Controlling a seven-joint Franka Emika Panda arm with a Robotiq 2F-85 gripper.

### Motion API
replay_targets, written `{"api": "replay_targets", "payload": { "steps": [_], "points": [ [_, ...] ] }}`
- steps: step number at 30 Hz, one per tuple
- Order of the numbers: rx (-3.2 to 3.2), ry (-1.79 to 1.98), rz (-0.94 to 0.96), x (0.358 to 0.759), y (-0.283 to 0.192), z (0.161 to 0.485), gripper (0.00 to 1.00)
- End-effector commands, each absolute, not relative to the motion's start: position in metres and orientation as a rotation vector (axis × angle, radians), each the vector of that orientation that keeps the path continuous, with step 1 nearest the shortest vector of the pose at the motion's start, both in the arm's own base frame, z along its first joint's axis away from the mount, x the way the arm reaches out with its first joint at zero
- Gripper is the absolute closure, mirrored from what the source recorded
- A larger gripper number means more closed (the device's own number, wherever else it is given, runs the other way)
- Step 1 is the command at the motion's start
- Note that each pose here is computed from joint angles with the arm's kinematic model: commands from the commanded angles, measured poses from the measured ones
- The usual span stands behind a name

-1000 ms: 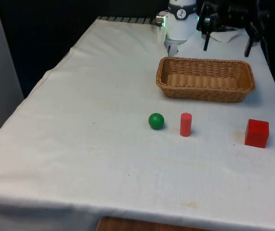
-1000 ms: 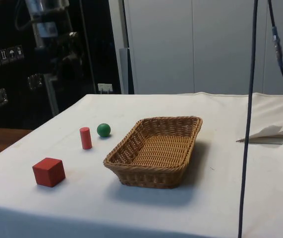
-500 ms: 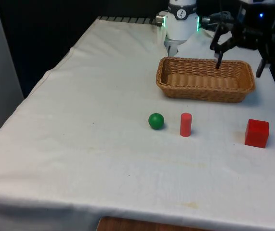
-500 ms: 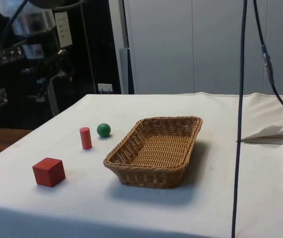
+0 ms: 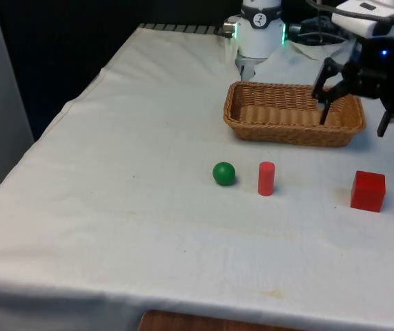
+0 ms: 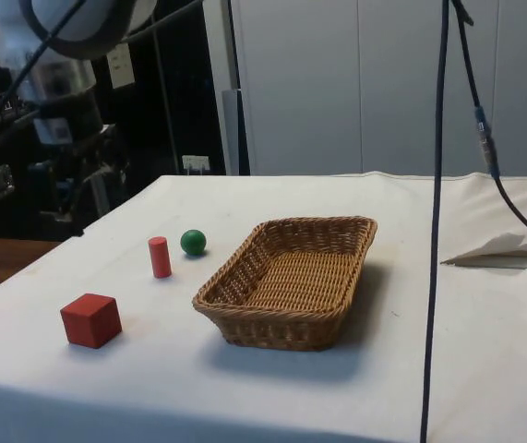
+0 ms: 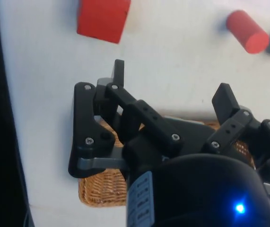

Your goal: Pick up the object to the left of the cylinder and place it into the basket.

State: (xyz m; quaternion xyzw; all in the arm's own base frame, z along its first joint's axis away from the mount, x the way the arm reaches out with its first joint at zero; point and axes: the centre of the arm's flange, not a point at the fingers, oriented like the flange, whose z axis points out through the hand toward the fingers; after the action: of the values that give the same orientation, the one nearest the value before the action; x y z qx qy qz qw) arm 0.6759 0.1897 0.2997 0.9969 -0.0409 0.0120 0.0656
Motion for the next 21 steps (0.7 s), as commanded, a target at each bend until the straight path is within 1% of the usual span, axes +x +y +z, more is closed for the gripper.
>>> {"api": "replay_targets", "payload": {
  "steps": [1, 13, 21],
  "points": [
    [3.025, -0.131, 0.055, 0.677, 0.193, 0.297, 0.0],
    [3.073, -0.155, 0.117, 0.679, 0.204, 0.285, 0.0],
    [3.108, -0.154, 0.134, 0.678, 0.22, 0.266, 0.0]
  ]
}}
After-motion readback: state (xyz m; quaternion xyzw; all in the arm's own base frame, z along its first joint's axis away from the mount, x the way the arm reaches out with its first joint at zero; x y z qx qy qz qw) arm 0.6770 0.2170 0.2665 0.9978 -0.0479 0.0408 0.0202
